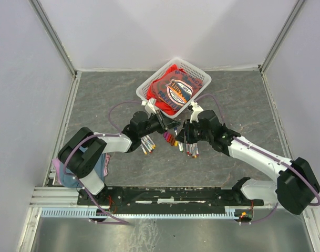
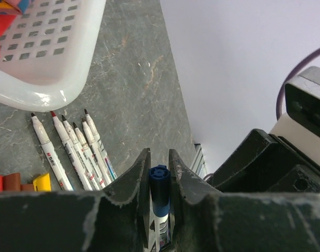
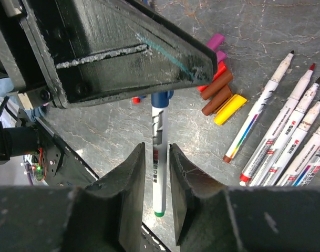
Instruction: Open the pen caps
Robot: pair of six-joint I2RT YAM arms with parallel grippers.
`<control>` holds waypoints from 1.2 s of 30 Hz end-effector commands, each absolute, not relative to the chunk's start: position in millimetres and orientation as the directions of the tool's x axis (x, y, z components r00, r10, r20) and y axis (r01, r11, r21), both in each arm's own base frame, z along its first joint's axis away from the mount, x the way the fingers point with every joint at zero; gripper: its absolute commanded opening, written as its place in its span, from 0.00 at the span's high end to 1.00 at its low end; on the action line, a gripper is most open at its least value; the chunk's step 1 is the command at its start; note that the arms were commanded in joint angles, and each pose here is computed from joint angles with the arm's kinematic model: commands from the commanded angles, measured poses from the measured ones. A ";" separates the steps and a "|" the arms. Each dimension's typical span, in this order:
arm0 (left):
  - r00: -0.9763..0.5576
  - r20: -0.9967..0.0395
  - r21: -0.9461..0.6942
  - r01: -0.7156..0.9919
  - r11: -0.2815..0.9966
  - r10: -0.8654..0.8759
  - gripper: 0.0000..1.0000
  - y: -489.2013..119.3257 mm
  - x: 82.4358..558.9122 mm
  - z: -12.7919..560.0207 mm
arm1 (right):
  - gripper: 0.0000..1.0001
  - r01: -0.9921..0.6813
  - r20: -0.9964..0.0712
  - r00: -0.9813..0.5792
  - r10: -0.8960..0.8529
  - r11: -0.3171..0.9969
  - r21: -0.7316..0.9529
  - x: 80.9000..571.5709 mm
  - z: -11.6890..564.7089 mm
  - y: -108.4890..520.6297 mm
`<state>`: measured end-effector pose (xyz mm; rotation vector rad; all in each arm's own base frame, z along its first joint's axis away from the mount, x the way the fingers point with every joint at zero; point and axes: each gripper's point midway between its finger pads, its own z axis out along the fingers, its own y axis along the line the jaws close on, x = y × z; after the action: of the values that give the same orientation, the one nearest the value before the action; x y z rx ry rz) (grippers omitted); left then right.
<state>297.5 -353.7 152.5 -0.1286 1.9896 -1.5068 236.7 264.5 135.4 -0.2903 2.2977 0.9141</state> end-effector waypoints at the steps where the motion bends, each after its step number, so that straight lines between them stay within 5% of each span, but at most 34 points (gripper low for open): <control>1: -0.804 -0.398 -0.916 0.322 0.240 -0.441 0.97 -359.8 292.9 174.8 | 0.69 -0.450 -0.662 -0.747 0.067 0.682 0.577 246.4 152.2 277.6; 6: -0.818 -0.365 -0.931 0.320 0.175 -0.445 0.97 -362.1 290.3 183.8 | 0.72 -0.444 -0.647 -0.759 0.067 0.675 0.590 247.9 145.8 280.5; 12: -0.812 -0.353 -0.936 0.316 0.159 -0.465 0.97 -359.1 293.9 186.8 | 0.99 -0.419 -0.640 -0.767 0.054 0.713 0.562 251.4 135.4 272.1; 18: -0.743 -0.411 -0.906 0.266 0.330 -0.529 0.97 -347.7 320.2 169.9 | 0.99 -0.361 -0.641 -0.768 0.010 0.819 0.446 260.2 116.4 250.0; 24: -0.596 -0.503 -0.827 0.120 0.549 -0.626 0.97 -320.2 360.5 157.4 | 0.99 -0.268 -0.669 -0.735 -0.109 0.953 0.139 271.2 93.0 215.4; 30: -0.515 -0.499 -0.836 0.073 0.544 -0.697 0.97 -311.3 378.6 167.9 | 0.99 -0.242 -0.676 -0.723 -0.141 0.969 0.057 271.8 80.5 207.7; 36: -0.505 -0.482 -0.867 0.161 0.471 -0.716 0.97 -310.8 378.1 180.4 | 0.99 -0.317 -0.684 -0.725 -0.086 0.922 0.221 260.1 88.6 229.3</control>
<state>368.9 -317.3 144.0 -0.5039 1.9397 -1.1161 260.6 225.6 74.7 -0.3044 2.4124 0.3338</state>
